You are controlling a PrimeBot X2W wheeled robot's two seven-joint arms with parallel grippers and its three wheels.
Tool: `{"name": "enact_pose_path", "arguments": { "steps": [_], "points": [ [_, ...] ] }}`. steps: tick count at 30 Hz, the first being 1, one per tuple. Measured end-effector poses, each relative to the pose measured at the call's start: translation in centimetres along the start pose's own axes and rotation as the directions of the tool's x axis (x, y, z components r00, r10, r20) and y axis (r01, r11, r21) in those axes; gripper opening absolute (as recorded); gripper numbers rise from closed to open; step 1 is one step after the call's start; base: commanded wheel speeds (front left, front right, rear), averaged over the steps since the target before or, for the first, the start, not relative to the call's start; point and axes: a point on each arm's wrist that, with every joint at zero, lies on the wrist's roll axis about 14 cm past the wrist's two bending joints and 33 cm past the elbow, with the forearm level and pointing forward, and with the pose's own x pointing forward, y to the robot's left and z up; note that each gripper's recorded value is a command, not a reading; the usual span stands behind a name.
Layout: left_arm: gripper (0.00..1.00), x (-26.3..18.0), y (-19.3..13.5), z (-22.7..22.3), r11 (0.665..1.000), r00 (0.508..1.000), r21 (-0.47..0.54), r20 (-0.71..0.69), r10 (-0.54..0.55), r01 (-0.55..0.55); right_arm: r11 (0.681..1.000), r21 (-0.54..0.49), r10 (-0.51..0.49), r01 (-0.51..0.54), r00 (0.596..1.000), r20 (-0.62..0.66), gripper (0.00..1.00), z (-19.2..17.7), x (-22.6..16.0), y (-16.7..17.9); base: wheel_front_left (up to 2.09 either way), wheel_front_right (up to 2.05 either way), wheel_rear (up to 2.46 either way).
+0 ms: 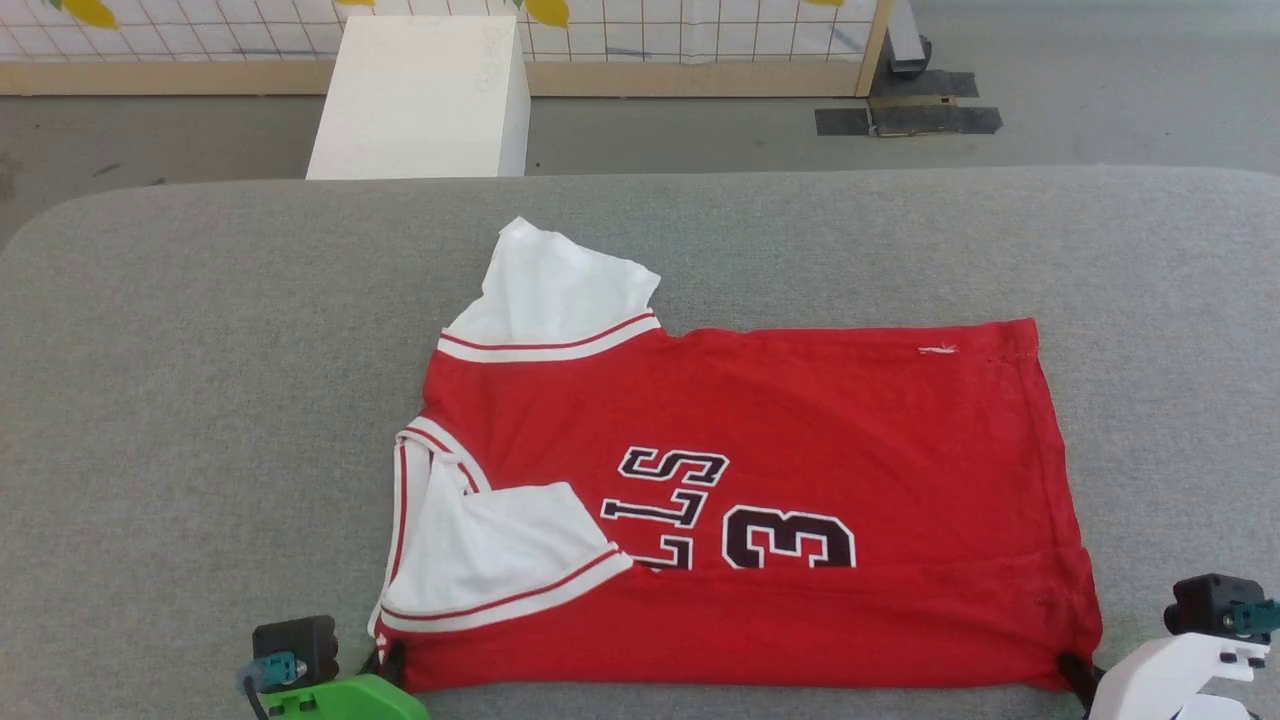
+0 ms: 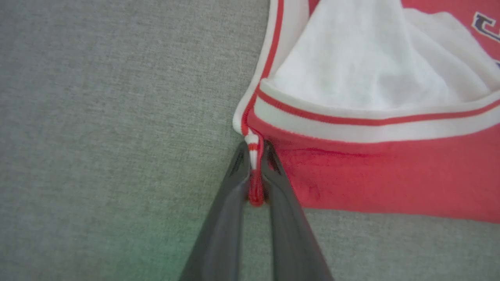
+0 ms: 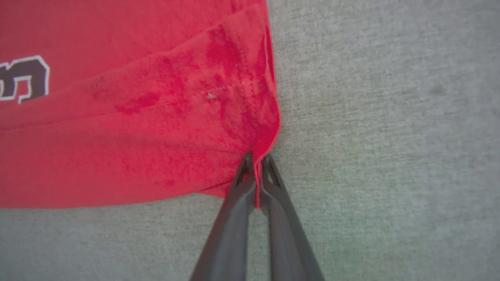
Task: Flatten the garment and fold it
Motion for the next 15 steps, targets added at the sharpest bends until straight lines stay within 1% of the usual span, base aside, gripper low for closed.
{"name": "enact_pose_path", "arguments": {
  "steps": [1, 2, 3, 6, 10, 13, 15],
  "points": [
    [0.19, 0.1, 0.0, 0.0, 1.000, 1.000, -0.005, 0.002, 0.001, -0.001, 1.000, 0.005, 0.003, -0.003, 1.000, 0.014, 0.28, 0.0, 0.1, 0.0, 0.00, 0.00, 0.00],
    [0.50, 0.2, 0.0, 0.0, 1.000, 1.000, -0.006, 0.004, -0.001, 0.001, 1.000, 0.011, 0.009, -0.009, 1.000, 0.027, 0.44, 0.1, 0.1, 0.1, 0.00, 0.00, 0.00],
    [1.00, 0.3, 0.0, 0.1, 1.000, 1.000, -0.007, 0.010, -0.002, 0.002, 1.000, 0.015, 0.015, -0.016, 0.999, 0.043, 1.00, 0.2, 0.1, 0.3, 0.00, 0.00, 0.00],
    [1.00, 0.3, -0.4, 0.7, 1.000, 0.999, -0.022, 0.034, -0.014, 0.015, 1.000, 0.016, 0.023, -0.024, 0.995, 0.096, 1.00, 0.8, -0.1, 0.5, 0.00, 0.00, 0.00],
    [1.00, 0.2, -0.7, 2.7, 0.999, 0.992, -0.041, 0.120, -0.023, 0.028, 0.999, 0.000, 0.039, -0.040, 0.972, 0.232, 1.00, 3.0, -0.9, 1.2, 0.00, 0.00, 0.00],
    [1.00, 0.2, -1.2, 5.3, 0.999, 0.975, -0.015, 0.219, -0.046, 0.050, 0.999, -0.036, 0.045, -0.034, 0.925, 0.378, 1.00, 5.6, -2.0, 1.7, 0.00, 0.00, 0.00],
    [1.00, 0.3, -1.7, 7.5, 0.997, 0.954, 0.032, 0.290, -0.072, 0.065, 0.997, -0.075, 0.061, -0.029, 0.880, 0.472, 1.00, 7.3, -2.8, 2.3, 0.00, 0.00, 0.00]
  ]
}}
